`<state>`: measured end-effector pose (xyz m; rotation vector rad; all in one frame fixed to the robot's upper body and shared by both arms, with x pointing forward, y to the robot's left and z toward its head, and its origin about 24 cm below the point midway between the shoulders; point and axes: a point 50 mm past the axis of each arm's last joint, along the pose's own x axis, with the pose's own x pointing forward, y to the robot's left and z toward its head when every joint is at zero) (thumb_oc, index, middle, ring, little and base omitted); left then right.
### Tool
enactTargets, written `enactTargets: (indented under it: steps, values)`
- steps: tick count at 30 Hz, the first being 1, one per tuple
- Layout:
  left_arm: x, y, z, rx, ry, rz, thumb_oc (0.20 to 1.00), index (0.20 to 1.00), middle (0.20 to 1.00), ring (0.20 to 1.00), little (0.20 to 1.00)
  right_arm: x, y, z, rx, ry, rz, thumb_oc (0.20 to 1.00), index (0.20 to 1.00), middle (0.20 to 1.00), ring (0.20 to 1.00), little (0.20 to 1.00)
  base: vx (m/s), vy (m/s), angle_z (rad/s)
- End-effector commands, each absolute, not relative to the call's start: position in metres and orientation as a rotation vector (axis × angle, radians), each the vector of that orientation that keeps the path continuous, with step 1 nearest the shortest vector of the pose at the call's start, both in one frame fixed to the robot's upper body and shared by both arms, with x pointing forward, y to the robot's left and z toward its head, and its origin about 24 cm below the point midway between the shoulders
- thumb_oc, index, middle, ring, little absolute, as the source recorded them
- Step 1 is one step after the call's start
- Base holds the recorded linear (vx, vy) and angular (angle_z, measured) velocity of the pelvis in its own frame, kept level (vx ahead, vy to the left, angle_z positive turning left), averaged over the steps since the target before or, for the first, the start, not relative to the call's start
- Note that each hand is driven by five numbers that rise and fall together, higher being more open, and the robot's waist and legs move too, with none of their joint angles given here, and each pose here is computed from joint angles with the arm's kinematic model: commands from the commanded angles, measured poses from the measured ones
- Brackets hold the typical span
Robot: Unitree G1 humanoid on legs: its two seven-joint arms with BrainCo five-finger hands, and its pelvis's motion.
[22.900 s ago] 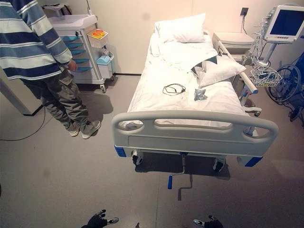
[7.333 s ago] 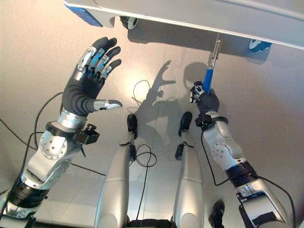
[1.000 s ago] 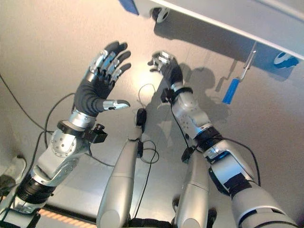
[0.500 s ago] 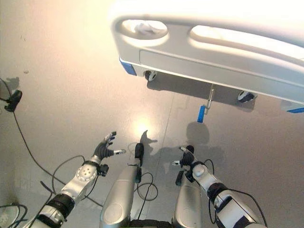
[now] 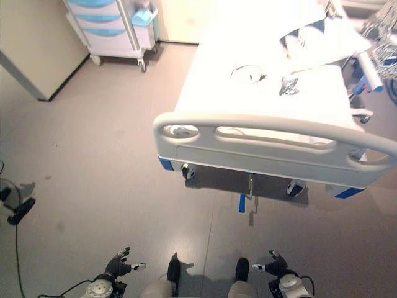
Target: Raise the hospital bed
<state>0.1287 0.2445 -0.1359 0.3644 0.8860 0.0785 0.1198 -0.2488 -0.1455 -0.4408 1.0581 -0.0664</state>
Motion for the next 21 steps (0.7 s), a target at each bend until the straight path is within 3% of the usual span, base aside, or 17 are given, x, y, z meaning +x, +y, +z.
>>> enactTargets:
  steps: [1, 7, 21]
  values:
    - [0.144, 0.244, -0.132, 0.384, 0.857, 0.083, 1.0, 1.0, 1.0, 1.0, 1.0, 0.133, -0.253, -0.14, -0.379, 1.012, -0.133, 1.0, 1.0, 1.0, 1.0, 1.0, 0.08, -0.027, -0.09]
    - [0.135, 0.236, -0.14, 0.341, 0.912, 0.105, 1.0, 1.0, 1.0, 1.0, 1.0, 0.115, -0.257, -0.147, -0.218, 1.067, -0.307, 1.0, 1.0, 1.0, 1.0, 1.0, 0.02, -0.012, -0.03]
    - [0.133, 0.226, -0.145, 0.359, 0.948, 0.031, 1.0, 1.0, 1.0, 1.0, 1.0, 0.118, -0.247, -0.15, -0.13, 1.067, -0.336, 1.0, 1.0, 1.0, 1.0, 1.0, 0.01, -0.001, -0.02]
